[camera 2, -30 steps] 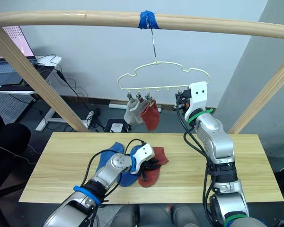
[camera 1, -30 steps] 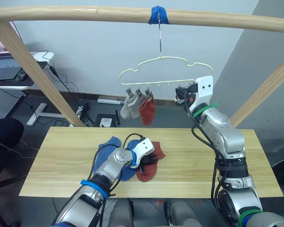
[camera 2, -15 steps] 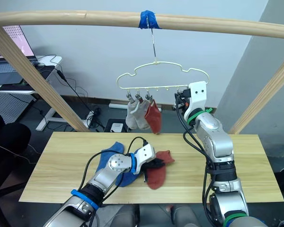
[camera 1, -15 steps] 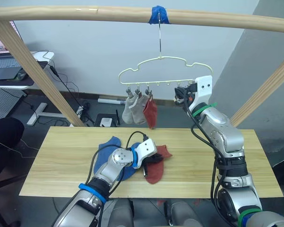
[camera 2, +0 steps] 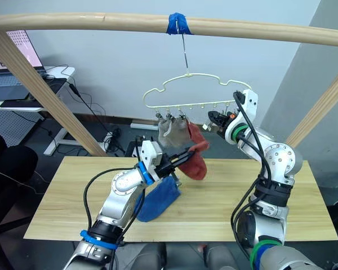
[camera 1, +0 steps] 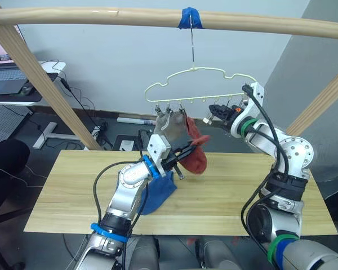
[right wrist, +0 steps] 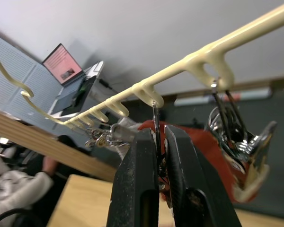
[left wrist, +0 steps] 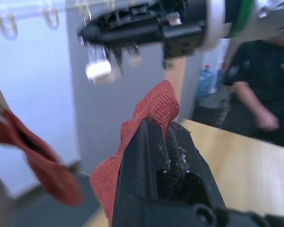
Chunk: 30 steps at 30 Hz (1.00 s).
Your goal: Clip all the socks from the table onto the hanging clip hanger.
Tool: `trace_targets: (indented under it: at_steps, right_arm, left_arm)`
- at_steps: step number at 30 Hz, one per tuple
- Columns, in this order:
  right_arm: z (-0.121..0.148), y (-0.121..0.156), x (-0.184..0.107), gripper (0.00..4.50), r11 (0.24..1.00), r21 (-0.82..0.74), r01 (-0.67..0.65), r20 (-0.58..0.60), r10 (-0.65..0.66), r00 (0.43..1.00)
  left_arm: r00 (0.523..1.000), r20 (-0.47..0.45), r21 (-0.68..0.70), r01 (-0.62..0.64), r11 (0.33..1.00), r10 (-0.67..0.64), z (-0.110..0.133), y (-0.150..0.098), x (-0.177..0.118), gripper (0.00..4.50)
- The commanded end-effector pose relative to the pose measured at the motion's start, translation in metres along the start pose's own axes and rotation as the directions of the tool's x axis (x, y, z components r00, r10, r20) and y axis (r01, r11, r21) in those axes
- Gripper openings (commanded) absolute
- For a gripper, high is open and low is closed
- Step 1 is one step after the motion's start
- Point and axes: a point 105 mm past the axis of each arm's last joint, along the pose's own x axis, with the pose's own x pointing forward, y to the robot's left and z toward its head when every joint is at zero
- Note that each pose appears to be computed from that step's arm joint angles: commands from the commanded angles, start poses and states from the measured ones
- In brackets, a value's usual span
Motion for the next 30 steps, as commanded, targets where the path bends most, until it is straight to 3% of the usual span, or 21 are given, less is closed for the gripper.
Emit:
trace_targets:
  at_steps: [1, 3, 7, 20, 30]
  right_arm:
    - [0.011, 0.009, -0.006, 0.00, 1.000, 0.025, -0.018, 0.019, 0.017, 1.000]
    - [0.012, 0.009, -0.007, 0.00, 0.999, 0.032, -0.015, 0.015, 0.014, 1.000]
    - [0.012, 0.010, -0.007, 0.00, 0.996, 0.090, -0.015, 0.009, 0.015, 1.000]
    - [0.008, 0.008, -0.009, 0.00, 0.995, 0.104, 0.006, -0.018, -0.004, 1.000]
    - [0.006, 0.011, -0.008, 0.00, 0.993, 0.118, 0.001, -0.029, 0.003, 1.000]
  left_arm:
    - [0.998, 0.057, 0.102, -0.023, 0.995, 0.017, 0.011, 0.002, 0.006, 0.04]
    - [0.998, 0.062, 0.111, -0.027, 0.993, 0.020, 0.011, 0.002, 0.006, 0.04]
    - [0.996, 0.085, 0.266, -0.026, 0.963, 0.003, 0.015, 0.001, 0.006, 0.04]
    - [0.991, 0.136, 0.390, -0.072, 0.918, 0.020, 0.023, 0.007, 0.004, 0.04]
    - [0.992, 0.122, 0.464, -0.078, 0.882, 0.023, 0.021, 0.008, 0.009, 0.04]
